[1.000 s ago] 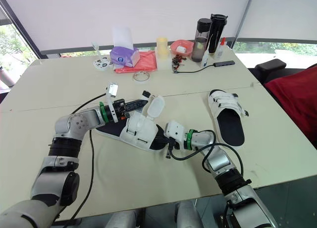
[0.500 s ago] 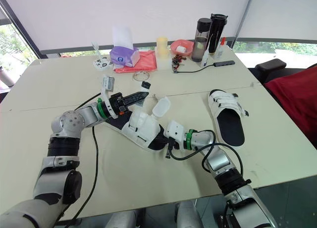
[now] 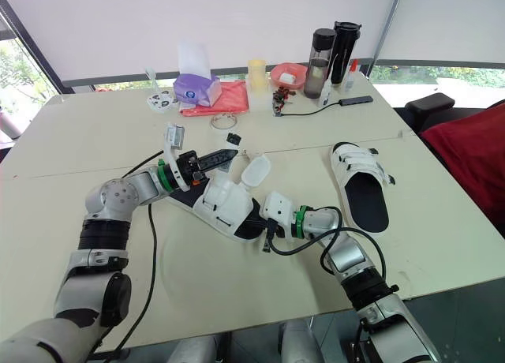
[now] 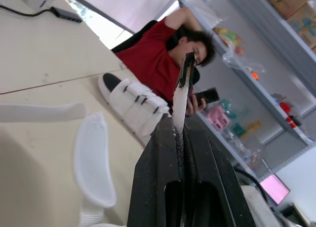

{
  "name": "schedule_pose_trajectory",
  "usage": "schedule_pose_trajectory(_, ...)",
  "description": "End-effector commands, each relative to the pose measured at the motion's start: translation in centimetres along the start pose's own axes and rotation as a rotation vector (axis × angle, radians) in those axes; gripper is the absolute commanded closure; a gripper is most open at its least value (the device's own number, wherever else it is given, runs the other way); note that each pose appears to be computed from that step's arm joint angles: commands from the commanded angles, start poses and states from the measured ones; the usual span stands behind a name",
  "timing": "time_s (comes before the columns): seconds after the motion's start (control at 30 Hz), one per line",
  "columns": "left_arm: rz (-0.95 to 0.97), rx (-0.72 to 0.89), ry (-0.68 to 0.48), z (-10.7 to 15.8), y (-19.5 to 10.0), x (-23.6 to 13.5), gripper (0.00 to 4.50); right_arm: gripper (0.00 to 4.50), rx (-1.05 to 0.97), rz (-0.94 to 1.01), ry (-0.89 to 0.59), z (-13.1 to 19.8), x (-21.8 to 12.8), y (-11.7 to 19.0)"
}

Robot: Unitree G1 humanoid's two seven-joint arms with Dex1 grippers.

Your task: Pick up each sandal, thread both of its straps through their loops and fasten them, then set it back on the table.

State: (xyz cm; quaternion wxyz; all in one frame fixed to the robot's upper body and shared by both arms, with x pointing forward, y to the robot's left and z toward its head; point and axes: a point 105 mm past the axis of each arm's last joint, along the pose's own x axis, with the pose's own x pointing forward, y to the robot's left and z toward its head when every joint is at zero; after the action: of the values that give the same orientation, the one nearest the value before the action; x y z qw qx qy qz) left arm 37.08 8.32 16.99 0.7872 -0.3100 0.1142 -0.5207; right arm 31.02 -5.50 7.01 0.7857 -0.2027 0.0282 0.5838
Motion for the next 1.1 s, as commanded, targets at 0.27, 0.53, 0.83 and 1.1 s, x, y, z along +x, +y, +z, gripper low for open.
schedule_pose_trajectory(0.27,0.135,0.003,0.040,-0.8,3.8,1.4,3.61,4.50,0.085,0.066,0.131,-3.6,0.3,2.4)
schedule_pose_trajectory(0.53,0.172,0.018,0.005,-0.1,4.7,1.3,0.04,4.50,0.089,0.064,0.130,-3.6,0.4,2.6)
schedule_pose_trajectory(0.83,0.014,0.154,0.034,2.3,1.4,0.3,0.04,4.50,0.090,0.069,0.128,-3.6,0.6,2.7)
schedule_pose_trajectory(1.1,0.005,0.467,0.469,0.2,1.8,-1.2,0.04,4.50,0.087,0.079,0.124,-3.4,0.9,2.6)
